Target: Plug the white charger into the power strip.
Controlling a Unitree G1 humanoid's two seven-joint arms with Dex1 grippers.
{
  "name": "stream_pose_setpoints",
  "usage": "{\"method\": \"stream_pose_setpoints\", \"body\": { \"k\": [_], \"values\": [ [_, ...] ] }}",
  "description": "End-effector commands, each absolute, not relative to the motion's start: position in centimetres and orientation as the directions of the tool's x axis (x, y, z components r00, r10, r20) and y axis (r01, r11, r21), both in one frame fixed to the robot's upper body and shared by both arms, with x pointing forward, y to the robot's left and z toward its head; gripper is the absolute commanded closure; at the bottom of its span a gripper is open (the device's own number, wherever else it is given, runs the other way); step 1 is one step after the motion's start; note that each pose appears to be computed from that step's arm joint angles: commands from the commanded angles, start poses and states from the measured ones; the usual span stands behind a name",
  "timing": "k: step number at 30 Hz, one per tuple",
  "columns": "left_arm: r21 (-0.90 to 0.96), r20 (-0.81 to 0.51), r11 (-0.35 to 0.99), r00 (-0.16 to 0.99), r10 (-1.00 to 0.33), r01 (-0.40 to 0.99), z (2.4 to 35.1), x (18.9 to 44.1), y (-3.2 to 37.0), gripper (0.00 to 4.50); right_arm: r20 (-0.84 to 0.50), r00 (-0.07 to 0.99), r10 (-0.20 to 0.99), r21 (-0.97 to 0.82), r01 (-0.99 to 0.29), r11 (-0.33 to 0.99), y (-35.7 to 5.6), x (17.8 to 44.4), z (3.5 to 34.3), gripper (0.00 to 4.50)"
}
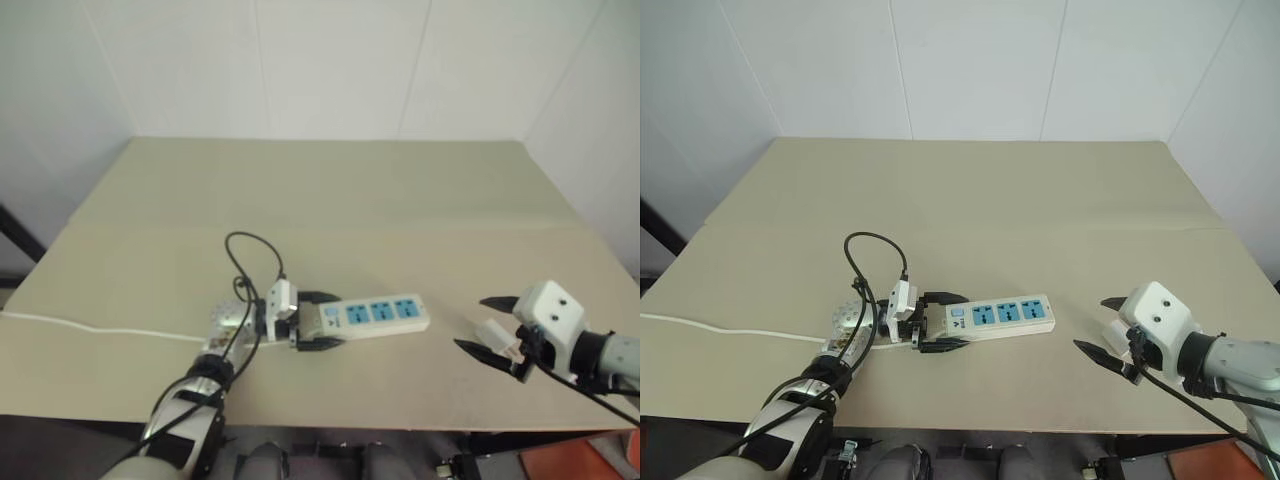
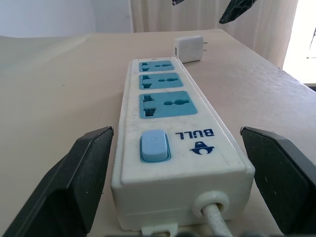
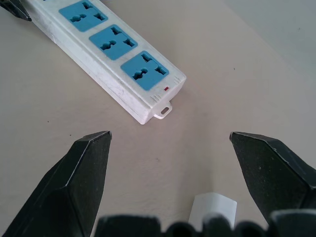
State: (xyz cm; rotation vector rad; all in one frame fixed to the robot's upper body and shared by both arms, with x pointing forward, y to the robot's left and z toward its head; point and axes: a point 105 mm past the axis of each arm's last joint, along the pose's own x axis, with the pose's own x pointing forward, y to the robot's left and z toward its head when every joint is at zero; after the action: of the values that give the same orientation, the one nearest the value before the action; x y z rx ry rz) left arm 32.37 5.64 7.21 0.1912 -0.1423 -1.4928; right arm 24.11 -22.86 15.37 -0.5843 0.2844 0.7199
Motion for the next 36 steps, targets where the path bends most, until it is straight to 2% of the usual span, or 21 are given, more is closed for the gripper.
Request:
{"method": "stream_pose_setpoints", "body": {
  "k": [1,4,10,13,16,22,26,29,36],
  "values": [
    [0.167,-0.052,0.07,0.079,-0.996,0.983,5.9,32.1,5.8,0.42,-0.408,0.745,0.528,-0.453,-0.668,0.591,-22.7,24.4,16.5,0.0],
    [0.166,-0.07,0.051,0.064,-0.996,0.985,5.7,31.9,5.8,1.23,-0.403,0.746,0.53,-0.455,-0.666,0.592,-22.6,24.6,16.7,0.0],
    [0.18,-0.088,0.032,0.048,-0.995,0.983,6.0,31.8,6.3,1.24,-0.41,0.736,0.538,-0.459,-0.677,0.576,-22.4,24.7,16.7,0.0],
    [0.2,-0.117,0.007,0.031,-0.993,0.98,6.2,31.8,6.8,1.24,-0.46,0.714,0.528,-0.457,-0.7,0.549,-22.6,24.8,16.7,0.0],
    [0.198,-0.141,-0.047,-0.019,-0.99,0.979,6.5,31.3,7.3,1.24,-0.596,0.675,0.434,-0.427,-0.725,0.541,-23.6,25.3,17.1,0.0],
    [0.211,-0.168,-0.116,-0.08,-0.982,0.971,7.7,30.9,8.0,1.24,-0.764,0.554,0.332,-0.247,-0.726,0.642,-24.1,26.7,19.4,0.0],
    [0.22,-0.164,-0.133,-0.098,-0.982,0.966,7.9,30.7,7.6,1.24,-0.844,0.47,0.258,-0.191,-0.714,0.673,-23.8,27.5,19.4,0.0],
    [0.22,-0.162,-0.134,-0.099,-0.982,0.966,7.7,30.5,7.2,1.24,-0.876,0.417,0.241,-0.138,-0.696,0.704,-23.4,28.1,19.4,0.0],
    [0.207,-0.14,-0.113,-0.085,-0.986,0.972,6.9,29.8,6.8,1.24,-0.911,0.383,0.15,-0.142,-0.635,0.76,-23.8,29.8,18.6,0.0]
  ]
}}
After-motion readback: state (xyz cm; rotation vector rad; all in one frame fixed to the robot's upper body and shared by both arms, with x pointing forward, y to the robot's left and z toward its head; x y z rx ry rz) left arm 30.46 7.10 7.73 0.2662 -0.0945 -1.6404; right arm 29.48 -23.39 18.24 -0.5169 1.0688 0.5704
